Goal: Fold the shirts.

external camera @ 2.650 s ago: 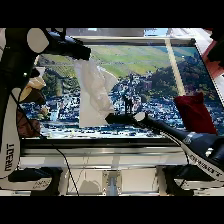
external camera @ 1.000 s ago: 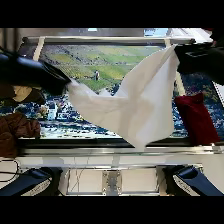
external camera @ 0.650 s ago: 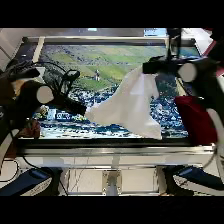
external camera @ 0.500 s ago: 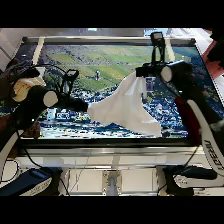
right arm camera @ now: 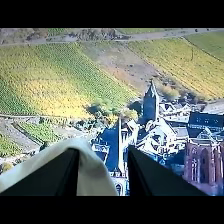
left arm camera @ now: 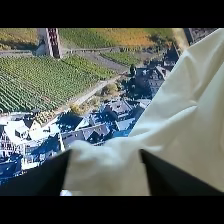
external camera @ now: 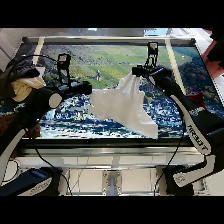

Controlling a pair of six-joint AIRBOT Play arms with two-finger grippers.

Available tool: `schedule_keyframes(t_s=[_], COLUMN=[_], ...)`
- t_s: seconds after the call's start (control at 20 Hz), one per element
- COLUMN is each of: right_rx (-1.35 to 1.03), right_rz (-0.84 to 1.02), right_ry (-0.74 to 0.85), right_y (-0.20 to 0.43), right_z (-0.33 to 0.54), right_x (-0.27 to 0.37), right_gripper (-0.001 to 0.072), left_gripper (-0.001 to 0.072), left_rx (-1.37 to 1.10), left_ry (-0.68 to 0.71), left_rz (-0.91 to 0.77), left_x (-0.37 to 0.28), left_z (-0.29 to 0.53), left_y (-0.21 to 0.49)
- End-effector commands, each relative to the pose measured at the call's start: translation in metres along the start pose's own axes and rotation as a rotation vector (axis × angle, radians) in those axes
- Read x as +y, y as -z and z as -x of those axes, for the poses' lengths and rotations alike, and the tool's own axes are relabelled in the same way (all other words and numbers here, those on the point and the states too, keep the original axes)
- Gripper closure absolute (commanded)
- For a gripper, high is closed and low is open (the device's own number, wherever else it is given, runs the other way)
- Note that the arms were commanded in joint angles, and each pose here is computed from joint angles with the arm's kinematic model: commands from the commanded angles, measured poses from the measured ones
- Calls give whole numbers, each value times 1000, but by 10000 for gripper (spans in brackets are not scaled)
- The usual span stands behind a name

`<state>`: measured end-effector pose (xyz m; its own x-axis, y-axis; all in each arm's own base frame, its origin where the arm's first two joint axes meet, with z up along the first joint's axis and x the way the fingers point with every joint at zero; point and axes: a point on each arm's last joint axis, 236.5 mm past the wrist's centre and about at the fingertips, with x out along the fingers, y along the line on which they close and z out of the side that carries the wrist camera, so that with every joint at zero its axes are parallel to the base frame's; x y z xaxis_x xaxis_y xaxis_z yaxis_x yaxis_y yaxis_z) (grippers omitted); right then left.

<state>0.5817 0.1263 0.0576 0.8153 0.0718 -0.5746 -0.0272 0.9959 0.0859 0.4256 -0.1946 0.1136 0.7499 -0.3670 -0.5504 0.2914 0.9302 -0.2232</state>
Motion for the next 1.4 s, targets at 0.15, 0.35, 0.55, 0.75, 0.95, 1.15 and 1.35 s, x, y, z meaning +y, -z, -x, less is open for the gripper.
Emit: schedule_keyframes(t_s=[0.15, 0.35, 0.55, 0.75, 0.95, 1.15, 1.35], right_rx=[197, 389, 411, 524, 637, 753, 770], right_rz=[-35, 196, 158, -2, -38, 55, 125], right_ry=[238, 357, 399, 213, 211, 137, 139], right_y=[15, 28, 25, 57, 80, 100, 116], right_z=[42, 107, 135, 134, 149, 165, 171], right_x=[-101, -154, -177, -150, -150, -128, -119], right_gripper=[321, 323, 322, 232, 233, 233, 233], left_gripper=[66, 68, 68, 68, 68, 68, 67], left_rx=[-173, 95, 356, 328, 314, 282, 391], left_ry=[-122, -357, -269, 71, 195, 168, 227], left_rz=[-52, -159, -222, -53, -29, -20, 330], left_x=[42, 108, 99, 23, -4, 5, -12], left_z=[39, 70, 63, 31, 28, 9, -28], left_y=[-94, -53, 19, 52, 58, 54, 82])
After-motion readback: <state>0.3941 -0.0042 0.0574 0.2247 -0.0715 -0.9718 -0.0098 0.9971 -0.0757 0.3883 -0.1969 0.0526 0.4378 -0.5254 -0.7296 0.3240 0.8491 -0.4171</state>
